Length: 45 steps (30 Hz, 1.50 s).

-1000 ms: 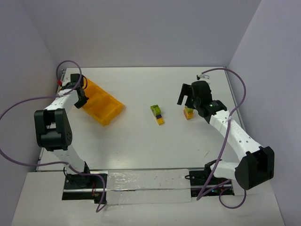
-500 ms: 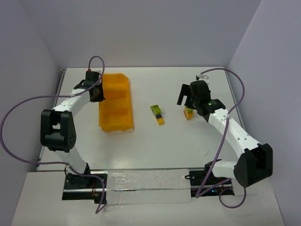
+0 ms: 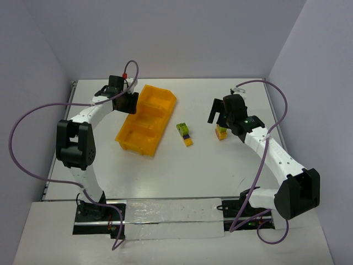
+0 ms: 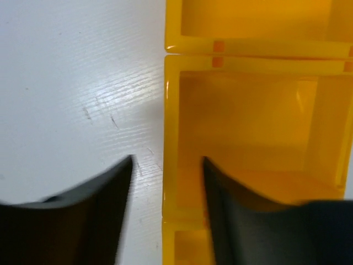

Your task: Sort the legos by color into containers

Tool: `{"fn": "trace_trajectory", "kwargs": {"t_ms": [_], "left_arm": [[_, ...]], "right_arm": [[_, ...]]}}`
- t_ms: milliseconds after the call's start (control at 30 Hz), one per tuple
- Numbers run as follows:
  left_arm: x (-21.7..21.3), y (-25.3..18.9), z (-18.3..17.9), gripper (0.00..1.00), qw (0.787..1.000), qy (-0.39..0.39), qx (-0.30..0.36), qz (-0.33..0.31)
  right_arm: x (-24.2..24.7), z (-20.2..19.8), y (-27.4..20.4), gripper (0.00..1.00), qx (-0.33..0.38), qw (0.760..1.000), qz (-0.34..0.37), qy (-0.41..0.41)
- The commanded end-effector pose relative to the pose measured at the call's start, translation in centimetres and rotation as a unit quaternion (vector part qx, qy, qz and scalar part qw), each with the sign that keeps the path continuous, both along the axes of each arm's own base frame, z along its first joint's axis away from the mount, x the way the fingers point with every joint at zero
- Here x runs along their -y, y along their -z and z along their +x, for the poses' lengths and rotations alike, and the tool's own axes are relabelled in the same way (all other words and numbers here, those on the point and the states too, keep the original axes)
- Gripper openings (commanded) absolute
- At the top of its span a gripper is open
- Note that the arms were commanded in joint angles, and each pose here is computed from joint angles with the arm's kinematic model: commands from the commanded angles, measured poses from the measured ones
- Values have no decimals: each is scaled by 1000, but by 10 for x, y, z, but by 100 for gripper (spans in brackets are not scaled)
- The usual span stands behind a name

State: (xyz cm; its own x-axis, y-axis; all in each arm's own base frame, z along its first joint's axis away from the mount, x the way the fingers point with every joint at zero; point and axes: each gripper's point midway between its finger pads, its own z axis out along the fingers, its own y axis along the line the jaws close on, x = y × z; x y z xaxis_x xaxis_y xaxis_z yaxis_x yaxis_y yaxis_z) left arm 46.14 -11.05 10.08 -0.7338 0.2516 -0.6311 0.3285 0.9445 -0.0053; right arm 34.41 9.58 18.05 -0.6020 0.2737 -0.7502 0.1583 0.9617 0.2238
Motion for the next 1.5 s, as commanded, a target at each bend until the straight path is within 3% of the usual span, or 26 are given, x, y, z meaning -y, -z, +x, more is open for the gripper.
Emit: {"fn": "trace_trajectory", "kwargs": {"t_ms": [0, 167, 300, 367, 467, 500, 567, 667, 1067, 1267, 1400, 1467], "left_arm": [[1, -62, 27, 68, 996, -15, 83, 10], [-9, -108, 35, 67, 988, -96, 122, -17], [-6, -131, 40, 61, 964, -223, 102, -99], [8, -130, 38, 61, 944, -287, 65, -150], [23, -117, 27, 59, 914, -365, 39, -172], [21, -108, 23, 61, 887, -425, 42, -174], [52, -89, 10, 72, 871, -449, 19, -200], [84, -67, 8, 74, 838, -489, -25, -240], [100, -23, 24, 92, 804, -549, -29, -226], [106, -5, 38, 89, 803, -556, -37, -212], [108, 8, 48, 82, 803, -556, -34, -213], [107, 12, 50, 73, 803, -558, -35, -207]], "right_arm": [[-1, 3, -17, 100, 20, 1000, 5, 7], [-2, 4, -18, 100, 22, 1000, 10, 5], [-3, 4, -17, 100, 22, 1000, 11, 4], [-4, 4, -17, 100, 24, 1000, 13, 3], [-5, 4, -17, 100, 24, 1000, 17, 1], [-6, 3, -17, 100, 24, 1000, 18, 0], [-6, 2, -18, 100, 24, 999, 21, 0], [-6, 0, -17, 100, 23, 999, 23, -1], [2, -12, -13, 100, 22, 1000, 10, -1], [1, -12, -12, 100, 21, 1000, 11, -3], [1, -12, -12, 100, 21, 1000, 10, -3], [1, -13, -11, 100, 20, 1000, 9, -4]]}}
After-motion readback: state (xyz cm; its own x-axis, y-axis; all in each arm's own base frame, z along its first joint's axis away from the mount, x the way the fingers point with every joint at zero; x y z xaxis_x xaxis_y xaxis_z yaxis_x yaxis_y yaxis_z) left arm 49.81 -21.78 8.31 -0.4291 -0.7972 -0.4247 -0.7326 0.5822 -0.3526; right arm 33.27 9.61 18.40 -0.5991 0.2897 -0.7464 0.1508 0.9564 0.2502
